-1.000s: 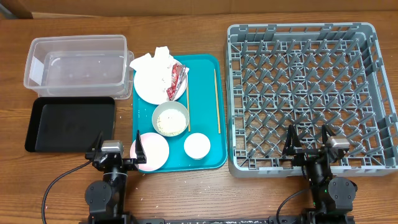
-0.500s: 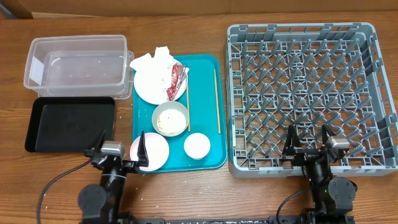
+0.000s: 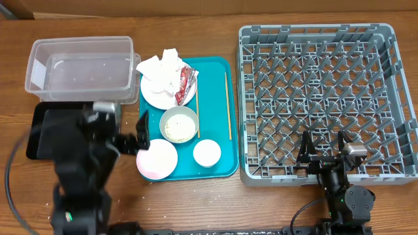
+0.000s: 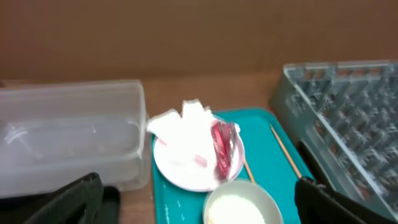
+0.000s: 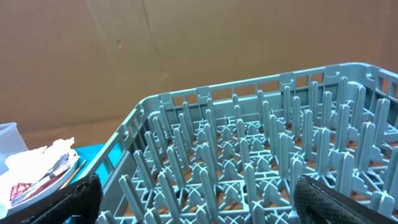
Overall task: Sort waste into correct bins and load items into the dishwasher
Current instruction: 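Reach the left gripper to the tissue and red wrapper on the white plate, then grasp the tissue with the left gripper and lift it, then move the tissue over the clear bin and release it, then reach the left gripper back and grasp the red wrapper, then carry the red wrapper to the clear bin and drop it, then reach the left gripper to the rice bowl and grasp its rim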
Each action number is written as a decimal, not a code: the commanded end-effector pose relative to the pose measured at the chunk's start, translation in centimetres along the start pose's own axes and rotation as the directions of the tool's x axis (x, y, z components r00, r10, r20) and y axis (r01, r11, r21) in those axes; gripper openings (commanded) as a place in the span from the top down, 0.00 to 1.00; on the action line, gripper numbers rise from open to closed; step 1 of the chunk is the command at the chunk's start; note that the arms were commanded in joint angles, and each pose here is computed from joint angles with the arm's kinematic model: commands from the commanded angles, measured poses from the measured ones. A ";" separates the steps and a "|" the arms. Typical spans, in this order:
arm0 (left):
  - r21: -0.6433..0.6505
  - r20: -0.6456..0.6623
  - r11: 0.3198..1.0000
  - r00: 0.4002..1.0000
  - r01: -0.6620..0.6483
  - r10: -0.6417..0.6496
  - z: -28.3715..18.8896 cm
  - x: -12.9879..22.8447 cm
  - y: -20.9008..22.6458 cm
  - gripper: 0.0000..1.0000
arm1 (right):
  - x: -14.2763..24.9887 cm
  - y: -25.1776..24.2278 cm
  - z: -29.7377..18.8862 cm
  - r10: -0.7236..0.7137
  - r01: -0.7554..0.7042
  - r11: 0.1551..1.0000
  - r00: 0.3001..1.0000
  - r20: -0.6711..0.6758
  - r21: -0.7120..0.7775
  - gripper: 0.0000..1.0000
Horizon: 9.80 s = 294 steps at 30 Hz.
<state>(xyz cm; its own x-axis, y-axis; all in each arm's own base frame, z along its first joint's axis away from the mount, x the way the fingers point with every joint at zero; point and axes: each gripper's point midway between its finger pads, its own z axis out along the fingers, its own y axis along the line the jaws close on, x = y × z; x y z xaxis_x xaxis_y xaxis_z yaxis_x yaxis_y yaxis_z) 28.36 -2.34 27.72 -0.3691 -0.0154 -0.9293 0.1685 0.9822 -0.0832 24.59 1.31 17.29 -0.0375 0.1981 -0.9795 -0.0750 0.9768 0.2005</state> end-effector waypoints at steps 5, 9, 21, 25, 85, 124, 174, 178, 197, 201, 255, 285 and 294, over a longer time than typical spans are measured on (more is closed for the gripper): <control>0.061 -0.238 0.998 0.970 -0.032 0.045 3.5 -5.1 -1.7 0.00 | 0.2 0.1 0.0 -0.004 0.004 1.000 1.000 0.003 -0.008 0.00; 0.063 -0.369 0.997 0.927 -0.048 0.068 5.2 -6.1 -2.7 0.00 | 0.2 0.1 0.0 -0.004 0.004 1.000 1.000 0.003 -0.008 0.00; 0.136 -0.431 0.989 0.895 -0.064 0.117 12.9 -6.6 -4.5 0.00 | 0.2 0.1 0.0 -0.004 0.004 1.000 1.000 0.003 -0.008 0.00; 0.142 -0.476 0.987 0.870 -0.071 0.130 14.3 -4.9 -4.3 0.01 | 0.2 0.1 0.0 -0.004 0.004 1.000 1.000 0.003 -0.008 0.00; 0.044 -0.766 0.997 0.638 -0.071 0.079 30.4 15.8 -2.3 0.00 | 0.2 0.1 0.0 -0.004 0.004 1.000 1.000 0.003 -0.008 0.00; -0.052 -0.739 0.999 0.673 0.006 -0.042 26.5 2.8 -2.6 0.96 | 0.2 0.1 0.0 -0.004 0.004 1.000 1.000 0.003 -0.008 0.00; 0.353 -0.786 0.932 0.514 -0.084 0.344 21.6 4.6 -4.0 0.01 | 0.2 0.1 0.0 -0.004 0.004 1.000 1.000 0.003 -0.008 0.00; 0.439 -0.769 0.892 0.466 -0.111 0.437 22.5 7.8 -5.9 0.01 | 0.2 0.1 0.0 -0.004 0.004 1.000 1.000 0.003 -0.008 0.00; 0.550 -0.727 0.823 0.405 -0.142 0.555 25.0 17.0 -6.6 0.07 | 0.2 0.1 0.0 -0.004 0.004 1.000 1.000 0.003 -0.008 0.00; 0.548 -0.722 0.823 0.412 -0.152 0.556 25.5 17.6 -6.4 0.12 | 0.2 0.1 0.0 -0.004 0.004 1.000 1.000 0.003 -0.008 0.00; -0.485 -0.715 0.864 0.507 0.136 -0.481 21.6 6.8 15.9 0.35 | 0.2 0.1 0.0 -0.004 0.004 1.000 1.000 0.003 -0.008 0.00; -0.109 -0.842 0.989 0.520 0.096 -0.143 7.3 0.1 -1.4 0.32 | 0.2 0.1 0.0 -0.004 0.004 1.000 1.000 0.003 -0.008 0.00; 0.048 -0.884 0.998 0.468 0.045 0.021 10.8 7.4 -9.8 0.29 | 0.2 0.1 0.0 -0.004 0.004 1.000 1.000 0.003 -0.008 0.00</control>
<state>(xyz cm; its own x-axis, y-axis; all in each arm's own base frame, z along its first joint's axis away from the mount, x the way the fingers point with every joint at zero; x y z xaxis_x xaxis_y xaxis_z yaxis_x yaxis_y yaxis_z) 34.95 -12.09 19.13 -0.9777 0.1560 -0.1408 0.1744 0.9761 -0.1296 24.59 1.31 17.30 -0.0370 0.1981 -0.9795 -0.0747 0.9769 0.2004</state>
